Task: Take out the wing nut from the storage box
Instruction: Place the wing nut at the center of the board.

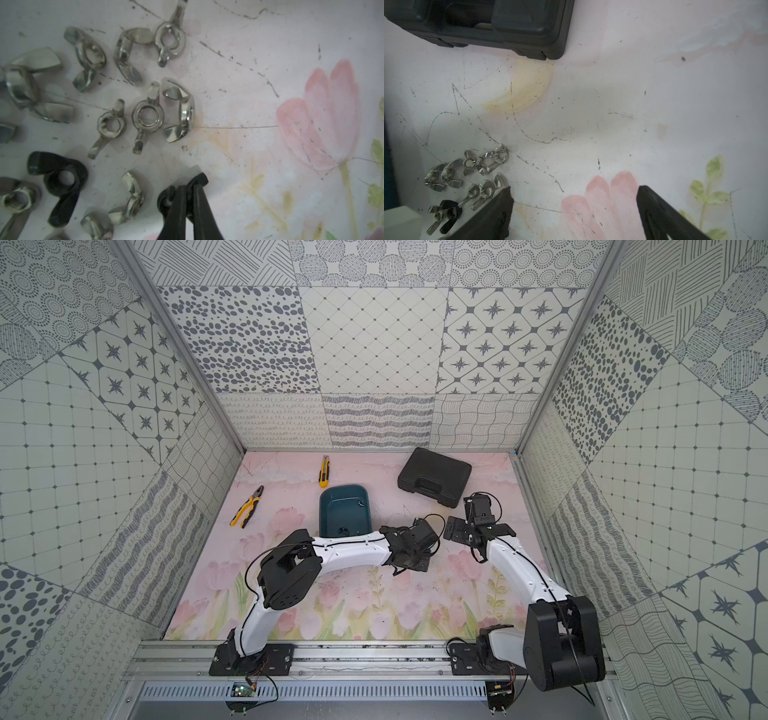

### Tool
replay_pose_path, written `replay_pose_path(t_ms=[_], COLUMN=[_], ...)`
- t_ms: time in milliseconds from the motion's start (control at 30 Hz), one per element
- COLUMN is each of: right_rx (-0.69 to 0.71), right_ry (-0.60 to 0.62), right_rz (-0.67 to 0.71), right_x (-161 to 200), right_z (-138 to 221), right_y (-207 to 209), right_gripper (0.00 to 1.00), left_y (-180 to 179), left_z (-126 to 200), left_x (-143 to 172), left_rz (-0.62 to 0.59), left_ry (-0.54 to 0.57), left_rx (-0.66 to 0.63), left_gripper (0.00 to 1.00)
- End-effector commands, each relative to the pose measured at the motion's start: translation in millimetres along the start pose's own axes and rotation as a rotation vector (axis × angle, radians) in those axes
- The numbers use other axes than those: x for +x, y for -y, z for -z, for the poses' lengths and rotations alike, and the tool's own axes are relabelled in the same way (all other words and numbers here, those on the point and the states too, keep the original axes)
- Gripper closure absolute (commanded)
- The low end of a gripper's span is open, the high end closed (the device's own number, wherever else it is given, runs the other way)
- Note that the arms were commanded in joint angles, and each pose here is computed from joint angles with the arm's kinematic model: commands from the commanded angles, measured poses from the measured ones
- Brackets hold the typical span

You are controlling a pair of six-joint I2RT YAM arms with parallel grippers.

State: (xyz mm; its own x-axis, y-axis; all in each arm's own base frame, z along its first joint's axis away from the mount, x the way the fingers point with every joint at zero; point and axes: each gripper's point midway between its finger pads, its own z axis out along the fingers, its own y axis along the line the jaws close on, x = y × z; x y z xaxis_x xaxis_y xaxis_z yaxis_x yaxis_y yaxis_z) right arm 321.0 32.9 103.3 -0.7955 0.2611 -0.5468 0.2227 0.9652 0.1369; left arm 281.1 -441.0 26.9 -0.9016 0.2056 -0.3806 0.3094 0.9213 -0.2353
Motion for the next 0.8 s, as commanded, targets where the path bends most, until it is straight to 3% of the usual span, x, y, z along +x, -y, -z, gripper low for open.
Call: replay_pose_path(t_ms=[0,333,600,767], right_rx=[-0.024,-0.045,-0.063,-0.062], right_ry=[0.031,0.017,0.008,0.004], right_rz=[-0.012,-0.005,0.001,0.031], right_x=[-7,-1,-1,0], right_z=[4,4,1,0], right_y=[-3,-5,-10,-15], right_gripper=[0.03,0.03,0.03,0.03], left_y=[-7,2,10,-22], left_z=[-3,4,55,96], left_x=[-9,-16,-42,-77], left_rz=[0.026,0.031,0.010,0.041], left_ry=[0.021,0.025,0.112,0.206], left_rx=[-0.023,0.019,0.076,0.043], left_gripper=[0.92,0.75,0.74,0.73])
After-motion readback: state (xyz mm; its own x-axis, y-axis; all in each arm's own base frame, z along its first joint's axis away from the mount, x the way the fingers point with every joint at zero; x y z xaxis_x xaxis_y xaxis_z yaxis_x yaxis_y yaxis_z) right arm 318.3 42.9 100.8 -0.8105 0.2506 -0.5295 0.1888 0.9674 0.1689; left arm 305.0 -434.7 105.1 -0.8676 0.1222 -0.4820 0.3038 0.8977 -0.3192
